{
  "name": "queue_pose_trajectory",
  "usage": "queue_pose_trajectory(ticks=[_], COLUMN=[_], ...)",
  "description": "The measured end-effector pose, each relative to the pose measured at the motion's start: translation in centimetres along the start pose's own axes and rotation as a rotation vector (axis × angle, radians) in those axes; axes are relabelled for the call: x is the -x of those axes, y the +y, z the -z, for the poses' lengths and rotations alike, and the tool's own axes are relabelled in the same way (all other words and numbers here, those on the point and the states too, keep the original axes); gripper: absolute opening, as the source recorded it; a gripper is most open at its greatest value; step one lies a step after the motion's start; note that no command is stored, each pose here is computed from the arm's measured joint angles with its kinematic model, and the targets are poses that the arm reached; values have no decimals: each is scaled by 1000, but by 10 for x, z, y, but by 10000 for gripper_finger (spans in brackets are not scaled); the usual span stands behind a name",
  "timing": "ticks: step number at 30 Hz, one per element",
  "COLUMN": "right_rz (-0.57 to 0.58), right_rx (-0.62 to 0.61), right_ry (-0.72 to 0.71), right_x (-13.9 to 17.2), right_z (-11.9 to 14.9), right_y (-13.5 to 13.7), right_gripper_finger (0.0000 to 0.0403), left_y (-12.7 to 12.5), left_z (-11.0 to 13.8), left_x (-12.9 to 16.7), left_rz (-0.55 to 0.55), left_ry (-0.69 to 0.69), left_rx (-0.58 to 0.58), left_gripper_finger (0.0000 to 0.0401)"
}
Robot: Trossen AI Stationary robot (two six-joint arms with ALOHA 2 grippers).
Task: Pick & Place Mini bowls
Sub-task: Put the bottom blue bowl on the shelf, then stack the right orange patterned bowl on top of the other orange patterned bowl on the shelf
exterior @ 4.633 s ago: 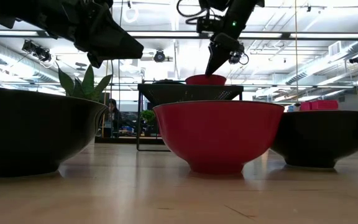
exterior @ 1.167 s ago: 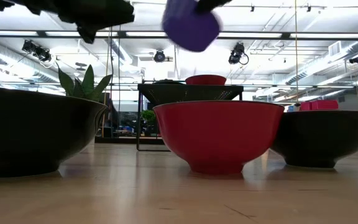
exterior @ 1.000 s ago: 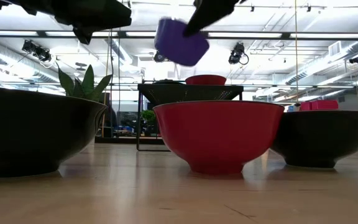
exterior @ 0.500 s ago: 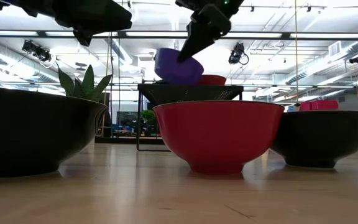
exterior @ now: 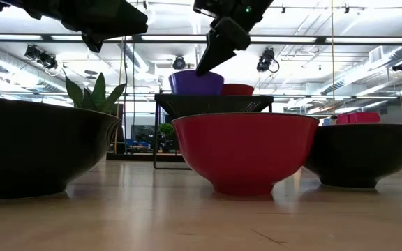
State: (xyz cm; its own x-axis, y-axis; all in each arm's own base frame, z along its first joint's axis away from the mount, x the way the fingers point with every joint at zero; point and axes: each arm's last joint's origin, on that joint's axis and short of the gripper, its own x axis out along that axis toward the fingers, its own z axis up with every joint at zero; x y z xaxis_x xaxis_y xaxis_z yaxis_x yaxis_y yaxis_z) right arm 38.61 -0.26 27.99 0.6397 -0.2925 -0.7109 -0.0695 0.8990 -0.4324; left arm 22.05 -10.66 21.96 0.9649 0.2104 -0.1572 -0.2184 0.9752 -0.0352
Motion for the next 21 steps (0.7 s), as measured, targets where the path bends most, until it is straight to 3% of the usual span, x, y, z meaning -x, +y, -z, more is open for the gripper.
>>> queue_pose_trajectory(ticks=[6,11,16,21], right_rz=[39,54,97,28], right_rx=[7,10,-22,-62], right_ry=[-9,-27,-47,23], right_x=[2,13,43,85], right_z=[-2,-4,-8,4], right_y=[-2,-1,4,20], right_gripper_finger=[157,164,161,143], left_y=[0,0,0,0], left_z=[0,0,0,3], left_x=[0,0,0,0], left_rz=[0,0,0,0], left_ry=[0,0,3,22], left_rx=[0,0,-1,8], left_gripper_finger=[105,105,105,105])
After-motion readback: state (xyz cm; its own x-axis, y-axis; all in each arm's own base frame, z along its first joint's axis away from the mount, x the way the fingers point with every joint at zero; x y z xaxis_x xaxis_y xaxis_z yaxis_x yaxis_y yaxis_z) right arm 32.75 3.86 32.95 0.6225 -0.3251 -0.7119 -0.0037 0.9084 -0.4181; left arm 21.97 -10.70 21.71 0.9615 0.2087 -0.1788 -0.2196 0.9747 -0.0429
